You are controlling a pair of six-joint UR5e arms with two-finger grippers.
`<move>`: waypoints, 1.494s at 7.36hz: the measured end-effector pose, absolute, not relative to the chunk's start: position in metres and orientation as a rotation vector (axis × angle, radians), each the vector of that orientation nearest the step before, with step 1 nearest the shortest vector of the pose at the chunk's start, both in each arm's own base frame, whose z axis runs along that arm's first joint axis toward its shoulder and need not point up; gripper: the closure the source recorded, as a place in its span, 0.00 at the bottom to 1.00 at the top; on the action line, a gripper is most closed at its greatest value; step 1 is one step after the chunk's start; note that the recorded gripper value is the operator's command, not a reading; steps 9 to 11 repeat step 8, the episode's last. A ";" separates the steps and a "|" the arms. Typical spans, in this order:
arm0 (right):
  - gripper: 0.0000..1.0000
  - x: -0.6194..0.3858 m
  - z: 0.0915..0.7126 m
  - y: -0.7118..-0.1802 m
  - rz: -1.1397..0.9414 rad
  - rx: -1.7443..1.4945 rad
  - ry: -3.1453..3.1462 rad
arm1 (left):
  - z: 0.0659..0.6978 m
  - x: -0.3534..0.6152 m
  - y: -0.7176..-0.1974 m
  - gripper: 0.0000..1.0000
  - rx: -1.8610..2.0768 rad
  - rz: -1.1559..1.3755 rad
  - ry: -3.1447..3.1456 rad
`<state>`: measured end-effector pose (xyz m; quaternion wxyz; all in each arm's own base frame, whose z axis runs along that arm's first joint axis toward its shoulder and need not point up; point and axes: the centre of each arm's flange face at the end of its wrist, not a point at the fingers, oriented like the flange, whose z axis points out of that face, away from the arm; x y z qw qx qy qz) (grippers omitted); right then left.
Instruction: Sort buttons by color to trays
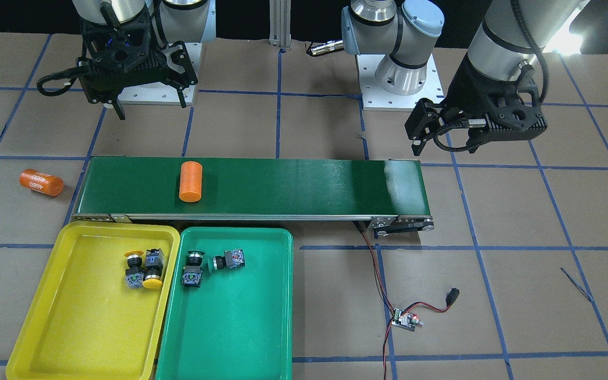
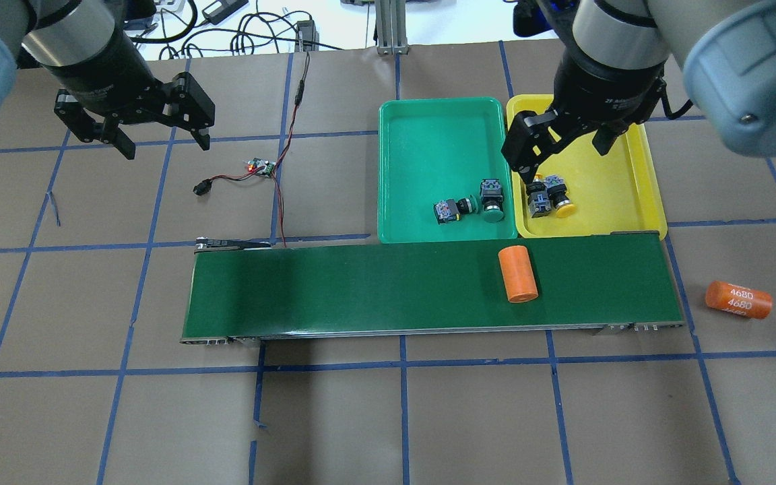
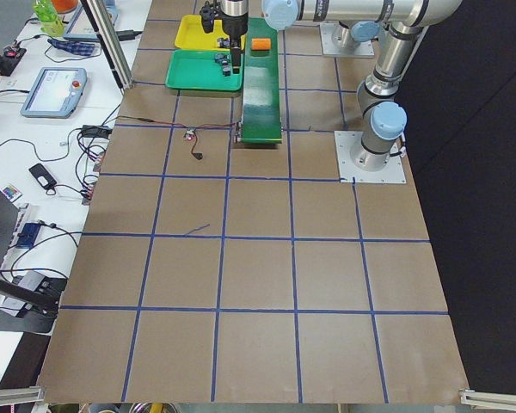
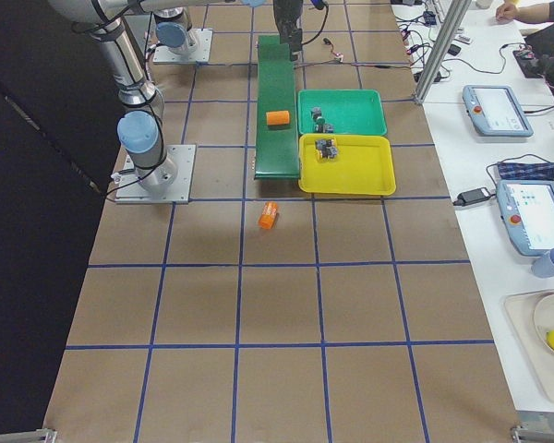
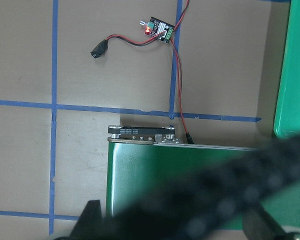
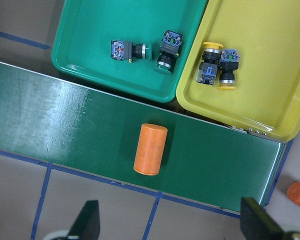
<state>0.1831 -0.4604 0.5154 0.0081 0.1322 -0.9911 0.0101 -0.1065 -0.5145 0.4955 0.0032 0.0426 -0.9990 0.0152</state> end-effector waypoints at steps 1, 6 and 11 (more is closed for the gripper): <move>0.00 0.179 0.515 -0.462 0.031 0.337 -3.109 | 0.495 -0.106 -0.514 0.00 0.133 0.046 -3.133; 0.00 0.177 0.514 -0.462 0.029 0.053 -3.127 | 0.493 -0.107 -0.514 0.00 0.132 0.040 -3.137; 0.00 0.177 0.514 -0.462 0.028 0.036 -3.128 | 0.494 -0.107 -0.514 0.00 0.131 0.042 -3.137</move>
